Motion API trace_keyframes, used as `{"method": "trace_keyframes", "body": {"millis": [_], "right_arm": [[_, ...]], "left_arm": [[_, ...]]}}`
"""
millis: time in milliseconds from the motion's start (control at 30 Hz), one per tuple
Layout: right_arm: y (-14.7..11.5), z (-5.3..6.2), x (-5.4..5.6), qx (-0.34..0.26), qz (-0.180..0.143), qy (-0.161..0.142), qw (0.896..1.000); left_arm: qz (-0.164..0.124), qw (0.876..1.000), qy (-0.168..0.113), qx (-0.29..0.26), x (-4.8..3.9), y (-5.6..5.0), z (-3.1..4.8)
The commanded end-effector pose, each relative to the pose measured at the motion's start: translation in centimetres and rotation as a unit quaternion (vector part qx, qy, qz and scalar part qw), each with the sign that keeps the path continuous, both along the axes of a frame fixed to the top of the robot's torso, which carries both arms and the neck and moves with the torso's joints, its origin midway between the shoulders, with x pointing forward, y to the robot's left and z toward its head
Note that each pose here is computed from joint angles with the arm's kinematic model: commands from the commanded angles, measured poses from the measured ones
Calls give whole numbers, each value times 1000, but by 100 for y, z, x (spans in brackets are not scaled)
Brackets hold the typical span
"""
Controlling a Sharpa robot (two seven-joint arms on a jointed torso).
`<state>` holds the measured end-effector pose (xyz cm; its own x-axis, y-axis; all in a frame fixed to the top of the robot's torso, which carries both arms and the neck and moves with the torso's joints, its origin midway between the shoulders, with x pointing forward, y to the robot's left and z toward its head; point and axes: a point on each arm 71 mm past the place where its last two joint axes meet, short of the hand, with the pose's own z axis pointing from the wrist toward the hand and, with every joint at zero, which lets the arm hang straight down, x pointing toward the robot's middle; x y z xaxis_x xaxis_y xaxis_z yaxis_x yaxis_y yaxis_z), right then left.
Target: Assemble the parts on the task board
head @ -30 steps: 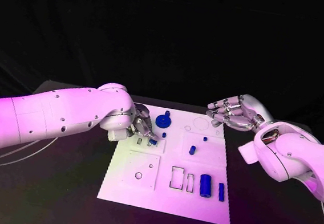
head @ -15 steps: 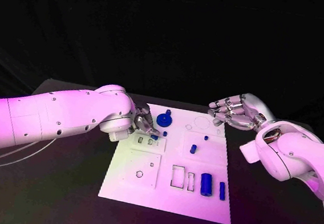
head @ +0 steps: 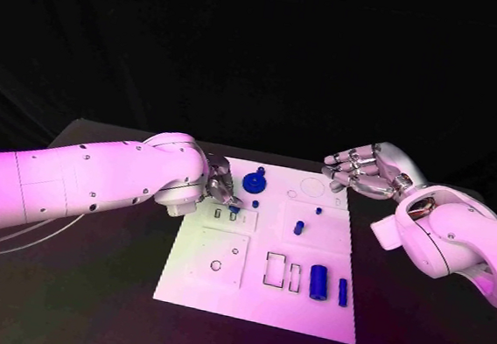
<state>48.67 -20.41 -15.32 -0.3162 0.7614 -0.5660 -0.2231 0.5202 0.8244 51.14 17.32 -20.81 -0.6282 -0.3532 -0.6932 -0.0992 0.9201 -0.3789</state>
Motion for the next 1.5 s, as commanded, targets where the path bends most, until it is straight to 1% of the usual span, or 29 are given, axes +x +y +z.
{"method": "trace_keyframes", "body": {"millis": [33, 133, 233, 467, 900, 1100, 1500], "right_arm": [[7, 3, -3, 2, 3, -3, 1000], [9, 2, -3, 3, 3, -3, 1000], [13, -1, -3, 3, 4, -2, 1000], [12, -9, -2, 5, 3, 3, 1000], [13, -28, 7, 13, 1, 17, 1000], [6, -32, 8, 13, 1, 18, 1000], [8, -34, 9, 13, 1, 18, 1000]], "left_arm": [[-7, 1000, 11, 9, -8, -3, -26], [-5, 1000, 20, 6, -8, -5, -66], [-3, 1000, 21, 7, -3, -5, -99], [-2, 1000, 21, 10, 0, -3, -132], [-21, 999, 21, 28, -32, -27, -148], [-28, 999, 15, 40, -45, -28, -146], [-21, 998, 1, 51, -36, -10, -137]]}}
